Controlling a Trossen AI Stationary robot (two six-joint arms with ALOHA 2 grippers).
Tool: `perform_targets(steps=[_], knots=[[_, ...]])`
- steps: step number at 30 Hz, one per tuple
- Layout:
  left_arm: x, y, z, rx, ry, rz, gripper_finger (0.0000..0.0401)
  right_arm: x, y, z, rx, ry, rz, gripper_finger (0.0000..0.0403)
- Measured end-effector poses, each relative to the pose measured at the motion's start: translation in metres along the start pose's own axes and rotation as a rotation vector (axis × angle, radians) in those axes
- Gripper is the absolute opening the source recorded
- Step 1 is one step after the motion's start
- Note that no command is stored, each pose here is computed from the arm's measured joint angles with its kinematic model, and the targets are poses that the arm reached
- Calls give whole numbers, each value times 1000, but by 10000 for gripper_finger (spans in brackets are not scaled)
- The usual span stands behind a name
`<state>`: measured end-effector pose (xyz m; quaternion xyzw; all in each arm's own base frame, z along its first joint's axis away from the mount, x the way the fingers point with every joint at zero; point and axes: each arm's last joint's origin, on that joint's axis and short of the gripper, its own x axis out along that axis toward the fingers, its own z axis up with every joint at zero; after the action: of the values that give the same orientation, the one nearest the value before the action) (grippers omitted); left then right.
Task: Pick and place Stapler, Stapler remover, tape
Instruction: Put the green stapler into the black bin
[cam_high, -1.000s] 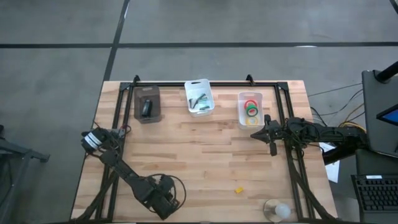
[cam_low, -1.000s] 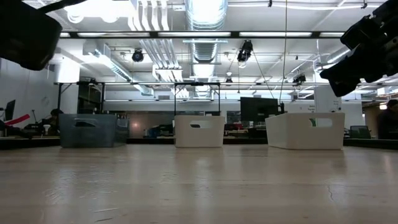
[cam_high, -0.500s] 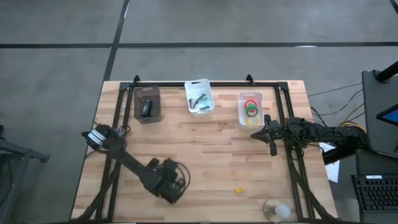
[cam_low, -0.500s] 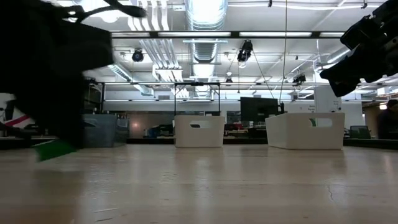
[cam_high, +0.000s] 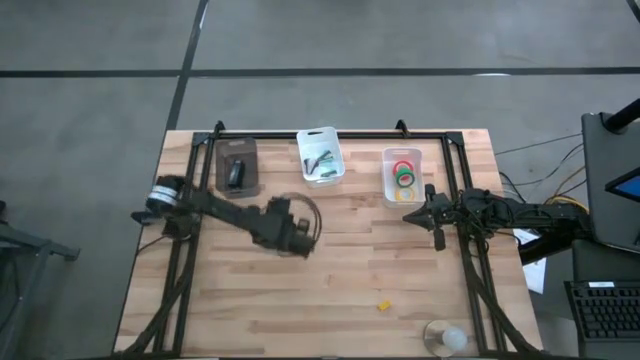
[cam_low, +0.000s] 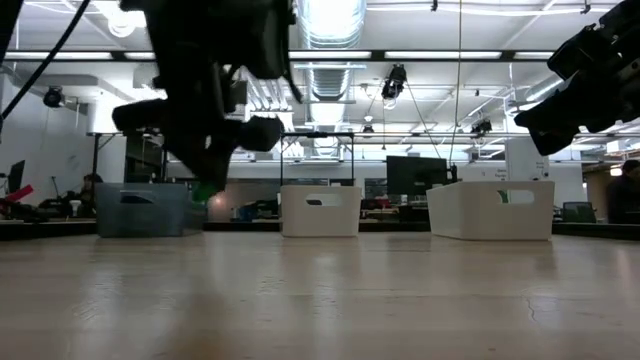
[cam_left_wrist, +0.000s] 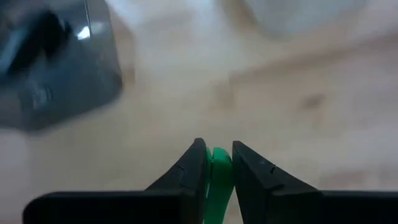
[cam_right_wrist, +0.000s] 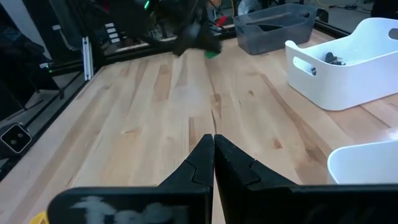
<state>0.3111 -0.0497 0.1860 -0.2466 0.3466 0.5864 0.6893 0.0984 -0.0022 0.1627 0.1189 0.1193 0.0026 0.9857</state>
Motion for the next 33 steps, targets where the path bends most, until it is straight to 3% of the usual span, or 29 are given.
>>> perform_targets(steps=[5,10,17,26,33], knots=[[-5,18,51,-33,-149,8,70,0,0,0,0,-1,-1,9],[-8,51,91,-113,-247,92,69,0,0,0,0,-1,-1,9],[11,90,137,-246,-197,243,72,0,0,0,0,-1,-1,9],[34,110,158,-394,-47,306,79,0,0,0,0,-1,-1,9],[41,112,160,-453,20,315,121,0,0,0,0,-1,-1,9]])
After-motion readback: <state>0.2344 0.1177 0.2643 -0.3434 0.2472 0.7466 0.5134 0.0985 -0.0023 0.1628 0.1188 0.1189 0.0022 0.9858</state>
